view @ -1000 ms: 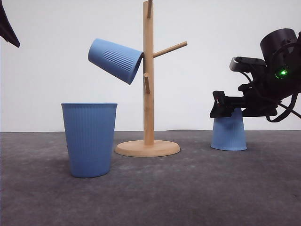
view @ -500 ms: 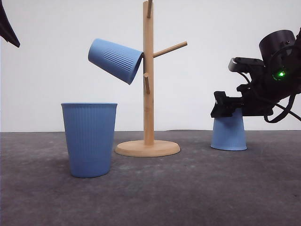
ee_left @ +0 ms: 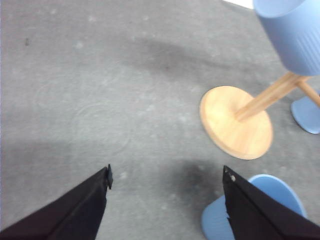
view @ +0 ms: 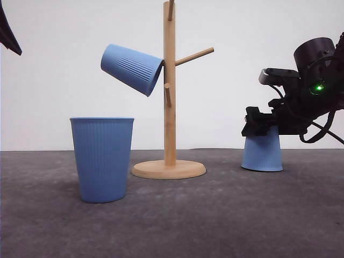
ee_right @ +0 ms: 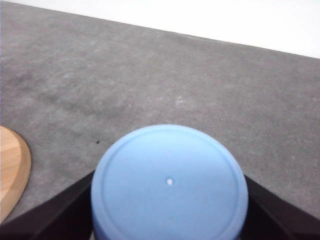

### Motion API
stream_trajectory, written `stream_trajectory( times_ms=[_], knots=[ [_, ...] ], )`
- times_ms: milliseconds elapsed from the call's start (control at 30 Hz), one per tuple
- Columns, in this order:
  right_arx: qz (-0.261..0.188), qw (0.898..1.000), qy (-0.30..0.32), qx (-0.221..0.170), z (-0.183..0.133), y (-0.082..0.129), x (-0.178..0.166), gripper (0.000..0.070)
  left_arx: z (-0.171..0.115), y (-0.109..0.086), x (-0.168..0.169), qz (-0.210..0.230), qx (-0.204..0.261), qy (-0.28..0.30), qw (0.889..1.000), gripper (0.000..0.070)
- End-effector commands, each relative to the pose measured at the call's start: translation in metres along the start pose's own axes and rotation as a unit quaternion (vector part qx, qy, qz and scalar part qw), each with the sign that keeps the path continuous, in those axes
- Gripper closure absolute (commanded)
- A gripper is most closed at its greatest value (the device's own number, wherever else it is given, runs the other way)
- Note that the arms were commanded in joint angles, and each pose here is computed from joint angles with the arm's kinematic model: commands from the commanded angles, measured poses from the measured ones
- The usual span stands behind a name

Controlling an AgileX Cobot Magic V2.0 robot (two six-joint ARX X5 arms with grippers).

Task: Place three cups

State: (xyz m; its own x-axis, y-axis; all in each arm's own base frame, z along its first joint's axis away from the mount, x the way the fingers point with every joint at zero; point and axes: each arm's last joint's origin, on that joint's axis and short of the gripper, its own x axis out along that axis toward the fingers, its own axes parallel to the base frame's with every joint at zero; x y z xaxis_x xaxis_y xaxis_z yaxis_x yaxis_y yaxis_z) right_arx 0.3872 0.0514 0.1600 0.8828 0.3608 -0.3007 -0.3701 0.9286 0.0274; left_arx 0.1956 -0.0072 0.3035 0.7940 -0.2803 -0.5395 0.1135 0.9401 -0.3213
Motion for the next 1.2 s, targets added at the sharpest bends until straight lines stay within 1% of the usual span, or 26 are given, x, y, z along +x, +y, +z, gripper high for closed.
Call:
stream_trajectory(
  times_ms=[0,133,333,467,567,633,733,800,867,933,1067,1167],
  knots=[
    [0.002,1.0,-0.007,-0.004,0.001,-0.001,0.005,0.0287,0.003,-0.001,0.0,0.002,-0.001,-0.002,1.0,0.0278],
    [0.002,1.0,-0.014,0.004,0.008,0.0,0.001,0.0287,0.003,-0.001,0.0,0.002,-0.001,-0.002,1.0,0.0278],
    [0.013,1.0,-0.016,0.011,0.035,0.002,-0.02,0.0287,0.003,-0.001,0.0,0.002,0.0,-0.003,1.0,0.0278],
    [0.021,1.0,-0.002,0.016,0.056,0.007,-0.044,0.0287,0.004,-0.001,0.0,0.001,0.001,-0.006,1.0,0.0278],
    [0.019,0.999,-0.01,0.031,0.078,0.009,-0.07,0.0287,0.004,-0.001,0.0,0.001,0.001,-0.007,1.0,0.0278],
    [0.018,0.998,-0.033,0.059,0.094,0.008,-0.089,0.0286,0.004,-0.001,0.0,0.001,0.002,-0.007,1.0,0.0278],
    [0.039,0.989,-0.062,0.127,0.116,0.002,-0.116,0.0285,0.004,-0.001,0.0,0.001,0.002,-0.008,1.0,0.0278],
    [0.067,0.979,-0.073,0.179,0.129,-0.004,-0.128,0.0284,0.004,-0.001,0.0,0.001,0.002,-0.008,1.0,0.0278],
    [0.095,0.968,-0.082,0.218,0.14,-0.009,-0.134,0.0284,0.004,-0.001,0.0,0.001,0.002,-0.008,1.0,0.0278],
    [0.109,0.96,-0.098,0.237,0.15,-0.011,-0.137,0.0284,0.004,-0.001,0.0,0.0,0.002,-0.007,1.0,0.0278],
    [0.129,0.948,-0.144,0.251,0.169,-0.011,-0.141,0.0284,0.004,-0.001,0.0,0.0,0.003,-0.008,1.0,0.0278],
    [0.149,0.938,-0.168,0.263,0.176,-0.006,-0.14,0.0284,0.004,-0.001,0.0,0.0,0.003,-0.007,1.0,0.0278]
  ],
)
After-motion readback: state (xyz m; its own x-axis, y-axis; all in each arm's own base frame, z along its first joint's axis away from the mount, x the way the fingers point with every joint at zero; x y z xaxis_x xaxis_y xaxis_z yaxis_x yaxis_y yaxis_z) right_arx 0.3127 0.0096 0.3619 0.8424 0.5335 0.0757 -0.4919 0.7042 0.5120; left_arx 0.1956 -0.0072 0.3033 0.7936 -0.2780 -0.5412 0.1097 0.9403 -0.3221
